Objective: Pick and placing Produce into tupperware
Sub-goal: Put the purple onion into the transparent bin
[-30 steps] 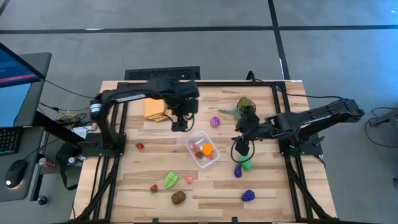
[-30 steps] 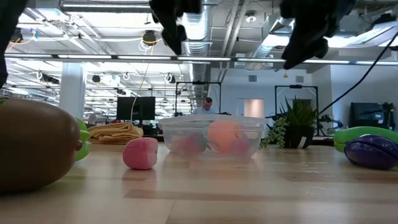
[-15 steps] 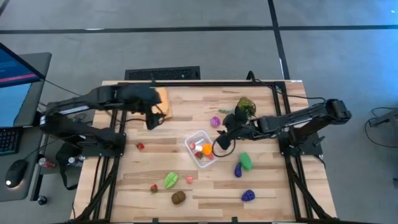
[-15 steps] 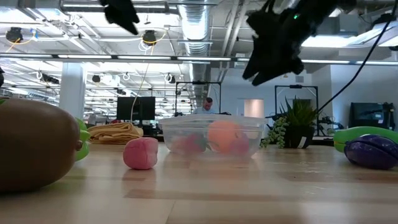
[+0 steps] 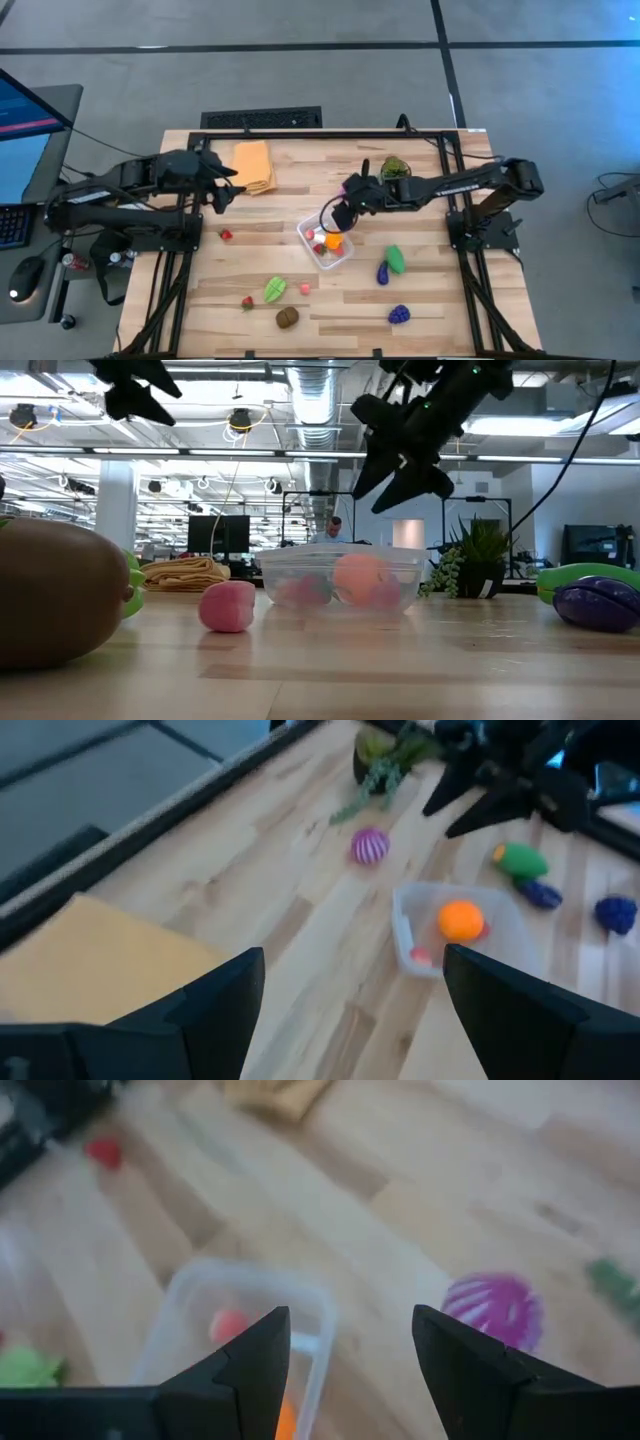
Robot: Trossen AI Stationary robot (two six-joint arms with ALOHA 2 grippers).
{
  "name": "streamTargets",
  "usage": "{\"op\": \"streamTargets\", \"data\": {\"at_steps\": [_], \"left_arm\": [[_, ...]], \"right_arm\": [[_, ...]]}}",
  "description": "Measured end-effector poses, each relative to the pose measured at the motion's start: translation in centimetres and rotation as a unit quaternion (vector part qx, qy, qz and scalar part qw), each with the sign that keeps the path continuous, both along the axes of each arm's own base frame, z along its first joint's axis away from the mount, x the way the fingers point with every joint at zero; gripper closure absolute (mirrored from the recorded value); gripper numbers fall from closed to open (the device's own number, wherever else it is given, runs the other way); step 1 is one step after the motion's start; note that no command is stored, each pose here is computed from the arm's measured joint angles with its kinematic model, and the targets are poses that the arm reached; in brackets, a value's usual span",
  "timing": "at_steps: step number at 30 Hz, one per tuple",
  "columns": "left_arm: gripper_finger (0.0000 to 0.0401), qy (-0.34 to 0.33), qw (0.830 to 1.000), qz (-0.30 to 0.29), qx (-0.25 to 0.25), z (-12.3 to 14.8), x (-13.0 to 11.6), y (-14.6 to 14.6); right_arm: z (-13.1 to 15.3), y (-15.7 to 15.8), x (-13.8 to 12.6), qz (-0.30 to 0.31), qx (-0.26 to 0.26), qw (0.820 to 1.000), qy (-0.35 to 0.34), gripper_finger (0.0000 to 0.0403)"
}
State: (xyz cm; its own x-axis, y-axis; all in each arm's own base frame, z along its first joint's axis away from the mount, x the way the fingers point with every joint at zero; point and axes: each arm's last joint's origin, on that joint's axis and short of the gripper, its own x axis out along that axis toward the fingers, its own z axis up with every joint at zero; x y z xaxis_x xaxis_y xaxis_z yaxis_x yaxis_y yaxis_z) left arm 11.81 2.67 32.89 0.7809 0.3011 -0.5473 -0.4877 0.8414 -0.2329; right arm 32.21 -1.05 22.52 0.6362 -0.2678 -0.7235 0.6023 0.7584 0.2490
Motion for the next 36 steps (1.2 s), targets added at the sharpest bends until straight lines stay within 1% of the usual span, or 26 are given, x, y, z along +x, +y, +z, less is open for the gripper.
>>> {"op": "streamTargets", "data": {"at_steps": [2,6,11,14,18,22,26,30,33,36], "left_arm": [[0.0104,-0.017,1.0,0.004,0.002,0.2,-0.3,0.0],[0.0104,-0.014,1.0,0.007,0.005,0.1,-0.3,0.0],[0.0104,-0.01,1.0,0.008,0.007,0.0,-0.1,0.0],[0.0104,-0.006,1.0,0.007,0.007,-0.1,0.0,0.0],[0.0104,0.002,1.0,0.004,0.011,-0.2,0.3,0.1],[0.0104,0.008,1.0,0.004,0.01,-0.3,0.7,0.2],[0.0104,0.016,1.0,0.007,0.015,-0.5,1.0,0.3],[0.0104,0.006,1.0,0.012,0.021,-0.4,1.7,0.4],[0.0104,0.006,1.0,0.01,0.024,-0.4,2.1,0.5],[0.0104,0.01,1.0,0.008,0.022,-0.5,2.4,0.5]], "right_arm": [[0.5,-0.7,0.1,-0.025,-0.01,1.0,-0.005,0.0168],[1.1,-2.3,0.1,-0.066,-0.021,0.998,0.001,0.0168],[1.1,-3.7,-0.2,-0.1,-0.011,0.995,0.007,0.0158],[0.9,-4.5,-0.7,-0.119,-0.005,0.993,0.025,0.0147],[0.6,-5.3,-1.3,-0.141,0.003,0.989,0.048,0.0133],[0.4,-5.6,-1.6,-0.158,0.015,0.986,0.056,0.0123],[0.3,-5.6,-1.5,-0.155,0.026,0.986,0.057,0.0112],[-1.2,-5.4,-0.9,-0.149,0.045,0.985,0.079,0.0102],[-2.9,-5.1,-0.2,-0.14,0.059,0.983,0.106,0.0093],[-4.4,-4.7,0.3,-0.148,0.066,0.979,0.125,0.0087]]}}
